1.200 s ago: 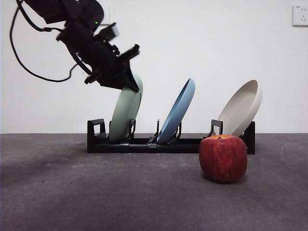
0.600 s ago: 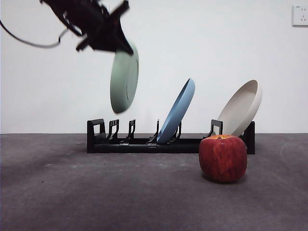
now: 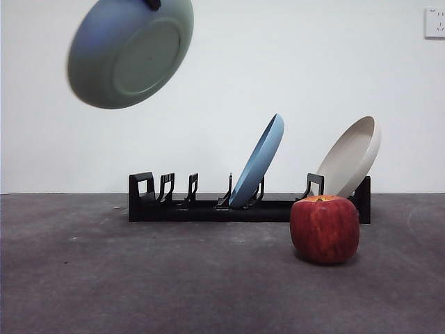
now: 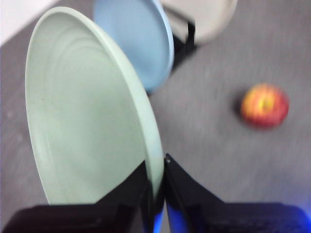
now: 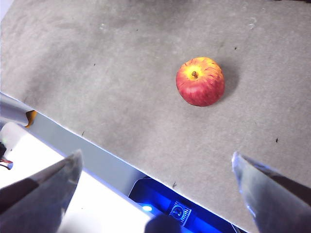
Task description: Take the green plate from the plate rack,put the plate on the table,take the apple from the table,put the apple in the plate
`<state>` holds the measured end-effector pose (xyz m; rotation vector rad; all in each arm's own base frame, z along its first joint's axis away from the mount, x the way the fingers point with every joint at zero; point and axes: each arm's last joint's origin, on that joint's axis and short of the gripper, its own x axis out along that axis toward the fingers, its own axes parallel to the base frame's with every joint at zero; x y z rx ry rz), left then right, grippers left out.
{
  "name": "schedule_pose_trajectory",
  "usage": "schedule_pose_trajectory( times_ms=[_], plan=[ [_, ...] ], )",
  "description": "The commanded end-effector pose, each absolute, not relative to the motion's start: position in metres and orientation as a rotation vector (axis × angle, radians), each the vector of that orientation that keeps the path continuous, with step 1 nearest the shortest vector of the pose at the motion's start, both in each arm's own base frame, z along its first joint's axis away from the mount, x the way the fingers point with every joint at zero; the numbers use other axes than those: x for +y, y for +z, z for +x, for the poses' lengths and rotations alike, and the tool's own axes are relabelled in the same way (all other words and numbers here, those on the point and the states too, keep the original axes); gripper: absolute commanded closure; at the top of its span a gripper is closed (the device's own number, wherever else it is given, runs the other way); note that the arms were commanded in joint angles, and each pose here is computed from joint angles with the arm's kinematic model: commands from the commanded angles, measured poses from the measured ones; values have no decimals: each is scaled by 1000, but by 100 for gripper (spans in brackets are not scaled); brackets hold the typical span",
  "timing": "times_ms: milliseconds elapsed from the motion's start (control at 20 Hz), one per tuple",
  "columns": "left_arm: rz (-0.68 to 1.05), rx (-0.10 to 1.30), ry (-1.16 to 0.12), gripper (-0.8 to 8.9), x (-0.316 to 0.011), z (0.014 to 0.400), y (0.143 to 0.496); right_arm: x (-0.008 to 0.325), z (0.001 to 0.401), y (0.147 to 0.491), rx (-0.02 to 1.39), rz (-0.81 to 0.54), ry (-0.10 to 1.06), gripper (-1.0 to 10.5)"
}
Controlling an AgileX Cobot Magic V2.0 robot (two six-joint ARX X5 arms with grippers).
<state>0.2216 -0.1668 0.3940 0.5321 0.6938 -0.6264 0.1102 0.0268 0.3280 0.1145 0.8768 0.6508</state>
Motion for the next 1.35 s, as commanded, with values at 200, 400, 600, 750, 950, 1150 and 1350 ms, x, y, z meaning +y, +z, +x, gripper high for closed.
schedule_pose_trajectory(
  times_ms=[200, 400, 600, 750, 950, 1150, 1350],
  plan=[
    [831, 750, -631, 819, -212, 187, 330, 27, 110, 329, 872, 117, 650, 349],
    [980, 731, -640, 819, -231, 165, 260, 27, 110, 329, 872, 118, 651, 349],
    [1064, 725, -636, 819, -236, 152, 207, 27, 110, 329, 872, 118, 651, 349],
    [1073, 674, -646, 819, -241, 142, 191, 27, 110, 329, 872, 118, 651, 349],
    [1148, 658, -663, 819, -255, 136, 167, 27, 110, 329, 872, 118, 651, 349],
    [1228, 713, -668, 820, -263, 133, 139, 27, 110, 329, 872, 118, 651, 349],
    [1190, 730, -717, 782, -266, 132, 135, 27, 110, 329, 872, 118, 651, 349]
  ],
)
